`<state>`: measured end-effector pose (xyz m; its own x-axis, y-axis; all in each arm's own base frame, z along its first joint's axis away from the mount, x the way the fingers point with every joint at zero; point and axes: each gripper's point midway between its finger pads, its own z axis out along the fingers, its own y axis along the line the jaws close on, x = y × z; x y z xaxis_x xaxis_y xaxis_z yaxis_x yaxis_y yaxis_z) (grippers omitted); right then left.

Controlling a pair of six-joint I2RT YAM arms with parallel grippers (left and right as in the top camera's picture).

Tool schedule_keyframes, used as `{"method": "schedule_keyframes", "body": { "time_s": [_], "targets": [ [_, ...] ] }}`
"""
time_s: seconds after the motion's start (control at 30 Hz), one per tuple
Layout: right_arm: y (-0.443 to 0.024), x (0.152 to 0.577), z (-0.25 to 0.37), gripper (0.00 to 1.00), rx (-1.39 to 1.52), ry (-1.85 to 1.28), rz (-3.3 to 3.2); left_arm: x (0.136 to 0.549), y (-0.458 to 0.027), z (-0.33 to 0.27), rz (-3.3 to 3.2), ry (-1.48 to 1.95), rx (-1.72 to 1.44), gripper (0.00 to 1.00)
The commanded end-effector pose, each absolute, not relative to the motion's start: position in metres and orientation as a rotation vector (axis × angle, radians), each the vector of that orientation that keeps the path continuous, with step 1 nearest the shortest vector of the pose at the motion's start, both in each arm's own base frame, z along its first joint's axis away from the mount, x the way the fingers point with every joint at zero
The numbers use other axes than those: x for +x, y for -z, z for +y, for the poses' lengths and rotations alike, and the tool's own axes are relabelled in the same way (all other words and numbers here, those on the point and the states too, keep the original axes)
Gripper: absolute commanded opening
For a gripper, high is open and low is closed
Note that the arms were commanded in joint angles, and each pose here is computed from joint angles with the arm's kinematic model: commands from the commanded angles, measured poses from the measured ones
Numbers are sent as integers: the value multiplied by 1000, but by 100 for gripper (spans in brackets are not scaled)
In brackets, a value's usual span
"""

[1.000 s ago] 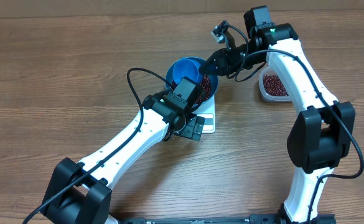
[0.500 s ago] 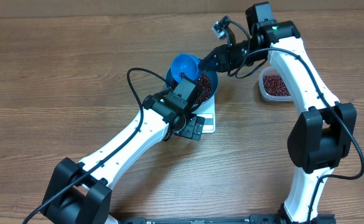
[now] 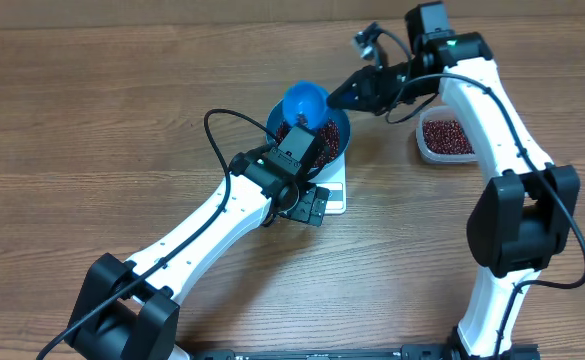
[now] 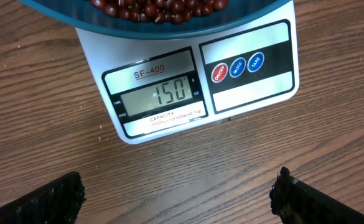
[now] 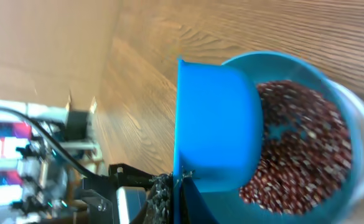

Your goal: Scoop item into bowl and weigh 150g on scale

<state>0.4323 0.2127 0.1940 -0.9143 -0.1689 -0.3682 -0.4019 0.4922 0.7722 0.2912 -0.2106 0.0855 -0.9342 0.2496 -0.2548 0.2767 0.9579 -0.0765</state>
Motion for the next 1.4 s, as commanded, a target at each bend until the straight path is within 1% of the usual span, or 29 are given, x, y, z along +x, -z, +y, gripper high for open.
{"method": "schedule_keyframes", "body": {
  "time_s": [0.0,0.17,0.53,0.8,1.0,1.27,1.37],
  "targets": [
    [-235,442,189,4,-298,-1428,2459,290,-89,-209,2853,159,379,100],
    [-262,442,171,4,-263,-1628,2327,290,-89,-209,2853,159,379,100],
    [-261,461,102,4,-73,-1560,2295,290,-89,-209,2853,159,379,99],
    [-220,470,28,4,165,-1206,2463,290,-89,-209,2853,159,379,100],
    [-204,455,-5,4,135,-1084,2528,290,-89,-209,2853,158,379,100],
    [-178,439,-52,4,274,-854,2669,290,-89,-209,2853,158,379,100],
    [-171,432,-57,4,254,-795,2715,290,-89,-209,2853,159,379,100]
  ]
}}
